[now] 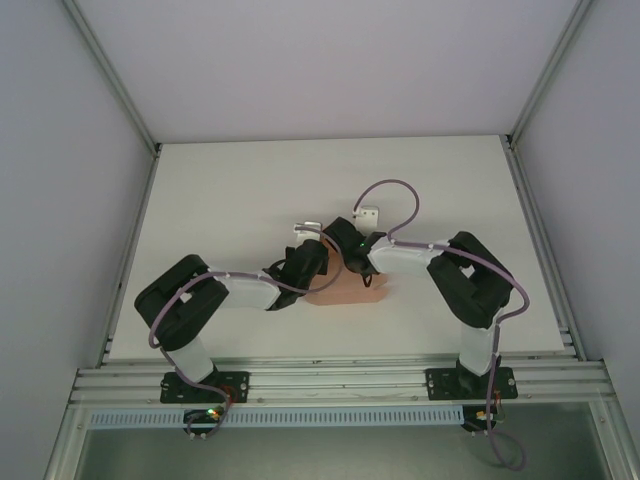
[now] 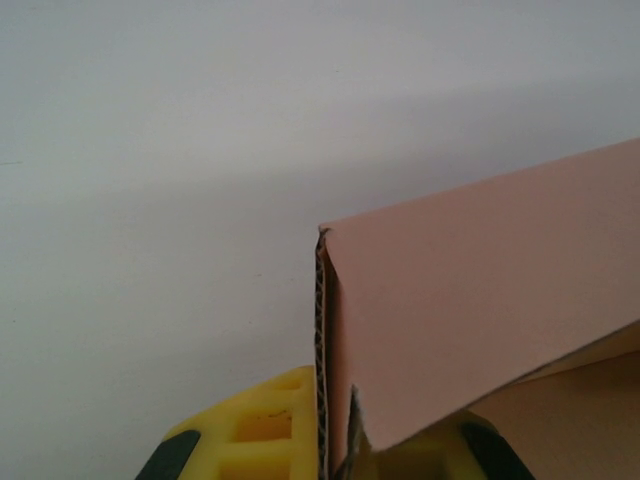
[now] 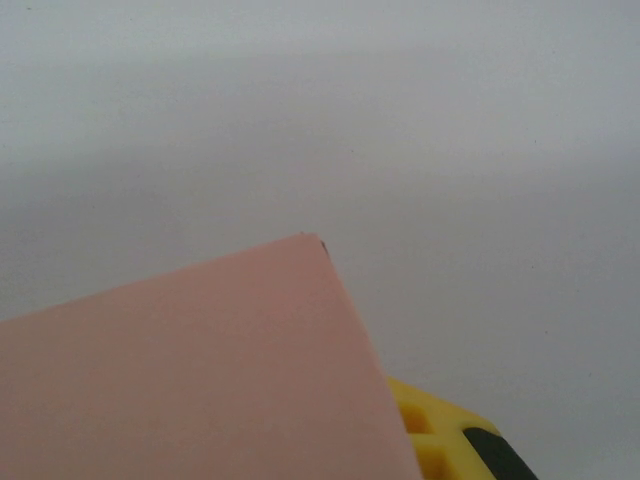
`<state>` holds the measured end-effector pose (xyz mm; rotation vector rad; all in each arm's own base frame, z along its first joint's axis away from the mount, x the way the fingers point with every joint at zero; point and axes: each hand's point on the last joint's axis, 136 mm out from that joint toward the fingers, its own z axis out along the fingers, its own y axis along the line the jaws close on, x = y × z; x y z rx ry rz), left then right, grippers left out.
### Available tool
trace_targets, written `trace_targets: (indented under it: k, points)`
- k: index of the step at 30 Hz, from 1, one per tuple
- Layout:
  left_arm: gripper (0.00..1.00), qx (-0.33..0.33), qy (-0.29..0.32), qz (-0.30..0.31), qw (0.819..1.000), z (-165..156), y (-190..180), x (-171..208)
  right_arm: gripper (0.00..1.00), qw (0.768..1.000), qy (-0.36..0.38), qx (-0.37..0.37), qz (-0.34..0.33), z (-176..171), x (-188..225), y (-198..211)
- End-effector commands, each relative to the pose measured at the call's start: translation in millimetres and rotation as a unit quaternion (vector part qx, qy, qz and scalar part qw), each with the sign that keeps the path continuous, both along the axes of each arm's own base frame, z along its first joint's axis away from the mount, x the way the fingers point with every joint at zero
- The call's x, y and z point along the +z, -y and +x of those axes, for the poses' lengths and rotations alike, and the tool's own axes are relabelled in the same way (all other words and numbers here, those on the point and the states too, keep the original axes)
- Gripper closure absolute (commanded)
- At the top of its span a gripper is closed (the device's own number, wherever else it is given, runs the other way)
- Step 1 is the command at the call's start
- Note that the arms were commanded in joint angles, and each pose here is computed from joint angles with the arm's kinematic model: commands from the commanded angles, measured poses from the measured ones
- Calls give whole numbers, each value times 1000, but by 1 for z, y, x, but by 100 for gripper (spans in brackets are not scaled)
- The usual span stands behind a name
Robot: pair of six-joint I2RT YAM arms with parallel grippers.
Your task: Assemble paper box
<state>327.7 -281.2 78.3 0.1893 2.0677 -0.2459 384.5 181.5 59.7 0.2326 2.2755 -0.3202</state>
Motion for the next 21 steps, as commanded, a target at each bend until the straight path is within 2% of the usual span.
trace_targets:
  k: [1,5,10,16,21]
  points:
    - [100,57,11,20,998,7,-24,2,90,985,-87,-13,-151,-32,-41,60]
    - [100,53,11,21,998,7,-23,3,84,993,-61,13,-104,-27,-39,51]
    - [100,41,8,23,999,6,-20,3,82,997,-23,60,-45,-17,-32,36]
    - [100,27,9,32,999,6,-17,3,79,992,29,126,4,-2,-12,17]
    - [100,29,9,33,999,6,-17,3,74,985,31,169,27,-3,-9,4]
